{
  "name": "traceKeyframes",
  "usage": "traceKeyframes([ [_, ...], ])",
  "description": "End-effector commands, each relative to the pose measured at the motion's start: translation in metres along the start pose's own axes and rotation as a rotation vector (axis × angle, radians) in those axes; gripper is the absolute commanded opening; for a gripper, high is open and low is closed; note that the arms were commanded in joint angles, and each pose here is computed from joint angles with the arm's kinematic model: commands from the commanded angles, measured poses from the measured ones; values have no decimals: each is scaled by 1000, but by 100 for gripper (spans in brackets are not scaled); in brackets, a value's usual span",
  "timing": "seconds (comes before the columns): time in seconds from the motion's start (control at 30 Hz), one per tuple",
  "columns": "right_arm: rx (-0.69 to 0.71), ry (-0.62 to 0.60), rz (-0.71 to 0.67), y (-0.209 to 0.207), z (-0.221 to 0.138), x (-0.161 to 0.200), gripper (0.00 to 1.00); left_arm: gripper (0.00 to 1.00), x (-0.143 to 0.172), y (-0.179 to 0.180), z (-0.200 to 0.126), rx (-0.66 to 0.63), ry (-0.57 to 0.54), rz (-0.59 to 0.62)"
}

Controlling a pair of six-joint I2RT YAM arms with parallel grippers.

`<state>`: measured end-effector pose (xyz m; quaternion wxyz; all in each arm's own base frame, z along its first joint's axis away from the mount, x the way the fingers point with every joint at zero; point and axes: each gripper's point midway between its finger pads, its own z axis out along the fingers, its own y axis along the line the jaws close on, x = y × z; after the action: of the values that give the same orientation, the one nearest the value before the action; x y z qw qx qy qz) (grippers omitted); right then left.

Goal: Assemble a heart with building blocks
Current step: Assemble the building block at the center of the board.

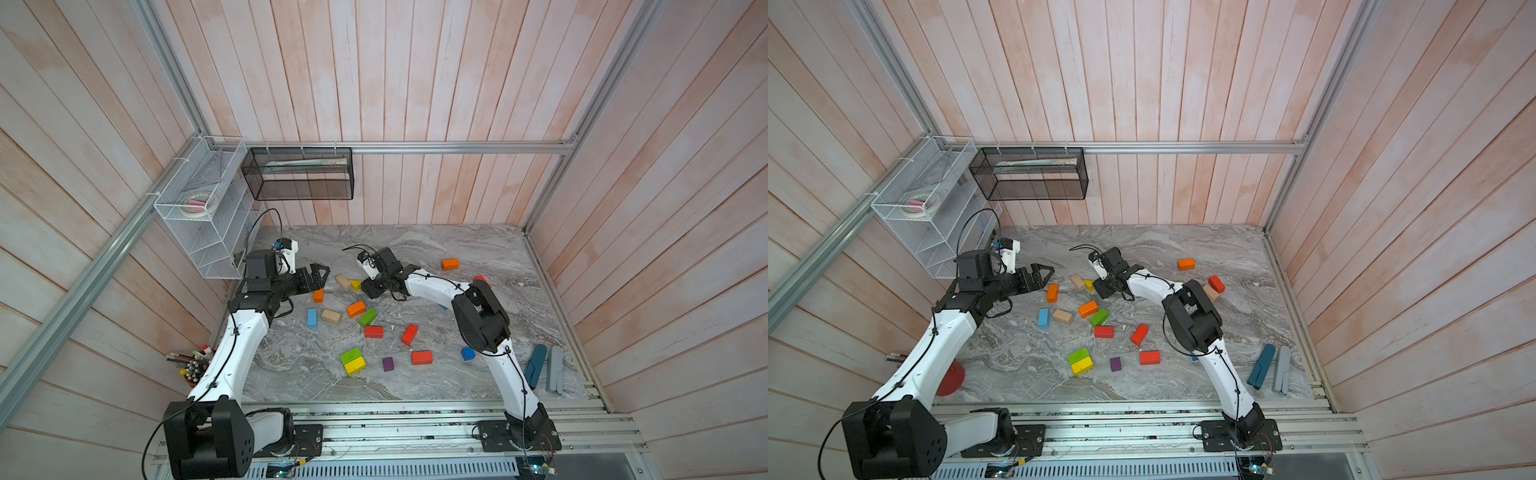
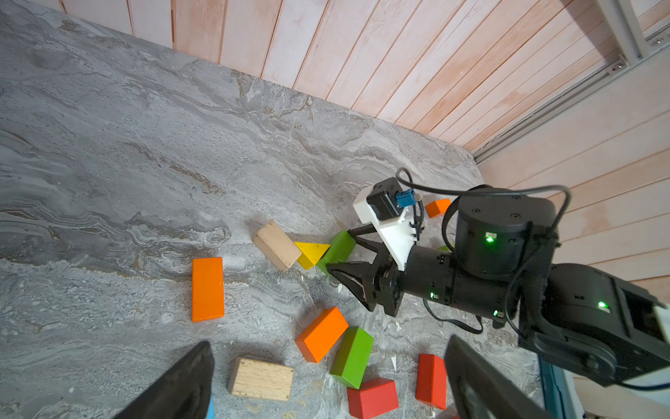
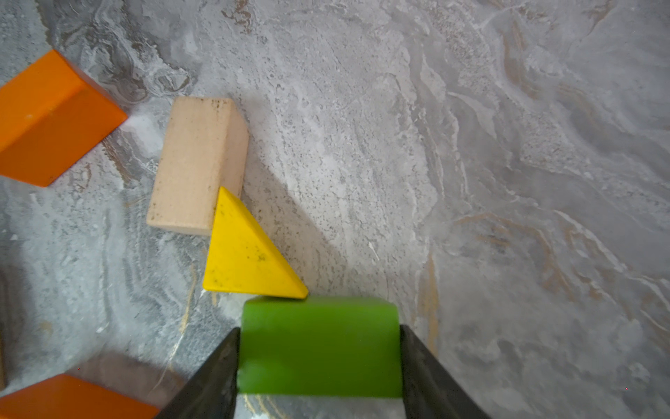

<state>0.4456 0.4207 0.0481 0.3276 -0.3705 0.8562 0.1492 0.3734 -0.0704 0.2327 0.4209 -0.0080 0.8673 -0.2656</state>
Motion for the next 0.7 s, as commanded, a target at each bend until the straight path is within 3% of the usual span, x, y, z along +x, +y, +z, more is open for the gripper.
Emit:
traceKeyframes([
  [0.0,-11,8,-5,5,4,-1,68,100,-1,3,-2,-10,-17,22],
  [0.43,-24,-48,-4,9,-25,-20,75,100,5,7,1,-23,-1,-17],
  [0.67,-57,-129,43,18,-67,-5,77,99,23,32,13,-126,104,-67],
])
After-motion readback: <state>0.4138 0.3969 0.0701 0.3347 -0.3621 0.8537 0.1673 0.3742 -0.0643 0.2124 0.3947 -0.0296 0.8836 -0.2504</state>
